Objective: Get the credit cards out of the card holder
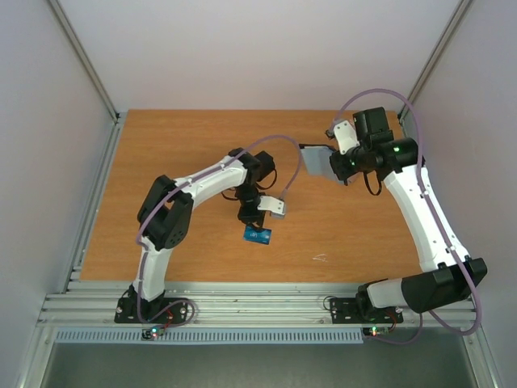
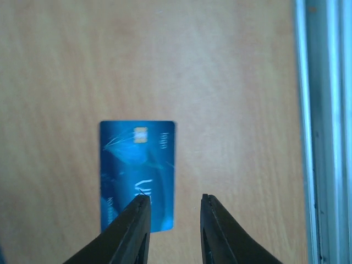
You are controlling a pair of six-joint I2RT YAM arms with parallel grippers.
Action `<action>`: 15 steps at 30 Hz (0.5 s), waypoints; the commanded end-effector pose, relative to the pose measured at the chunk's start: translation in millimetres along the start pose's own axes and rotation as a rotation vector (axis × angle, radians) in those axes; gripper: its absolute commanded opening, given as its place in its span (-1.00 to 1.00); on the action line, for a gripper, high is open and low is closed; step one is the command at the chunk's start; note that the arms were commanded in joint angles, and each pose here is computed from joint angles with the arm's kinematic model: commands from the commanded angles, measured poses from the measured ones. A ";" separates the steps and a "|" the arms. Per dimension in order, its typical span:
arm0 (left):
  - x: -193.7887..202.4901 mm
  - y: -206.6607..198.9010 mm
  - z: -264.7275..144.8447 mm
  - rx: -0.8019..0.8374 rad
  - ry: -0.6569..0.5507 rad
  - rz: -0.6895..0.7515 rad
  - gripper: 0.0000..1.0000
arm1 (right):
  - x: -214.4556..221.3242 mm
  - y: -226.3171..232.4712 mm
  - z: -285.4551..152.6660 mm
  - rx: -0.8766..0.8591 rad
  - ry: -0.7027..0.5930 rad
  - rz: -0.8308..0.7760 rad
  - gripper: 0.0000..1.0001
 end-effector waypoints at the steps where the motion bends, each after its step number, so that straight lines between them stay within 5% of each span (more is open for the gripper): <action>1: -4.8 -33.0 7.7 0.126 -0.044 0.203 -0.50 | -3.8 -1.4 -13.7 0.017 -0.055 -0.013 -0.92; 9: 14.0 -62.4 51.8 0.174 0.047 0.438 -0.70 | 6.0 -5.8 -13.0 0.050 -0.018 0.009 -0.92; 15: 11.7 -34.1 77.0 0.034 0.061 0.367 -0.89 | 12.4 -2.3 -14.4 0.034 -0.009 0.023 -0.92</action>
Point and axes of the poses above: each gripper's point midway between its finger pads, its own z axis out along the fingers, its own y axis along the line the jaws close on, x = y × z, the point moved 2 cm from there along -z, back along the fingers, and after that the axes turned 4 degrees about z, right-handed, at the moved point
